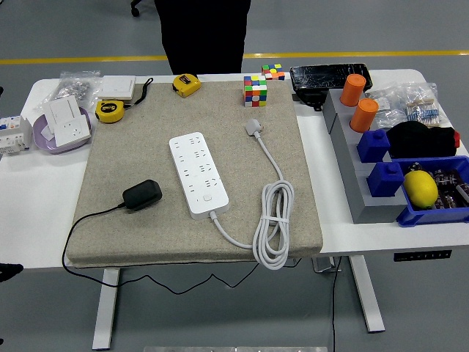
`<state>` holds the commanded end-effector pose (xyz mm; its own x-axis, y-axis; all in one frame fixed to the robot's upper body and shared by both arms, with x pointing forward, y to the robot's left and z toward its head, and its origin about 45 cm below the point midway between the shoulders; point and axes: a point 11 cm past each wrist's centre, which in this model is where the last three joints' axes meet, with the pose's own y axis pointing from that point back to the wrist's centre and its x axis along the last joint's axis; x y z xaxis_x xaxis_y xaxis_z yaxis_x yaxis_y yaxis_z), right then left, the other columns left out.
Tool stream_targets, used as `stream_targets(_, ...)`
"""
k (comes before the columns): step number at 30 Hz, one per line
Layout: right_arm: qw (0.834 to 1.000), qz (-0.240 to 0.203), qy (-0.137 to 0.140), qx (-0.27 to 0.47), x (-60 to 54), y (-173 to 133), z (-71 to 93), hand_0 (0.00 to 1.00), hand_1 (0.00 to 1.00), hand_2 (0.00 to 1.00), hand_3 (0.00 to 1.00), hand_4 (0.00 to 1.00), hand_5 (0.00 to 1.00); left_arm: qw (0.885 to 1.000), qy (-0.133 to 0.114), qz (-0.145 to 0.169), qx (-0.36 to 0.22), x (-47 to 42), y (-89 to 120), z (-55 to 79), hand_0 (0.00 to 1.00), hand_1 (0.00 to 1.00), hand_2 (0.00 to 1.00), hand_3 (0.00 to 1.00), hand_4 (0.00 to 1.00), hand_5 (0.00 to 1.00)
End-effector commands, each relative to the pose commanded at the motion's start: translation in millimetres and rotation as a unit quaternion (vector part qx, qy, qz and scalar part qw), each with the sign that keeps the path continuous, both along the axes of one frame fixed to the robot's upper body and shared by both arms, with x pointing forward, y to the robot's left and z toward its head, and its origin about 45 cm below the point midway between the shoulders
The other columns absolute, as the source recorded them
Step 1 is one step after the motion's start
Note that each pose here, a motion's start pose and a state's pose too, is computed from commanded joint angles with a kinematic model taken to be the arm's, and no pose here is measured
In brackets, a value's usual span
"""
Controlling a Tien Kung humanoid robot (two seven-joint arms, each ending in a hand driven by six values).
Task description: Pick up the plug,place it near the board,insert it into the board,press the button
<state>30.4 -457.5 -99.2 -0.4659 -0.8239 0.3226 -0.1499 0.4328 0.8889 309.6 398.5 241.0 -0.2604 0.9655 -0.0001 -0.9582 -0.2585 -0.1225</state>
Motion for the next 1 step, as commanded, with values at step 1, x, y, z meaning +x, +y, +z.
stream_targets(1, 1.0, 0.0, 0.0, 0.0, -0.1, -0.1, 0.0, 0.918, 0.868, 0.812, 0.793, 0.998, 0.998, 1.0, 0.0, 0.0, 0.0, 0.0, 0.0, -0.1, 0.998, 0.998, 0.911, 0.833, 0.998, 0.699)
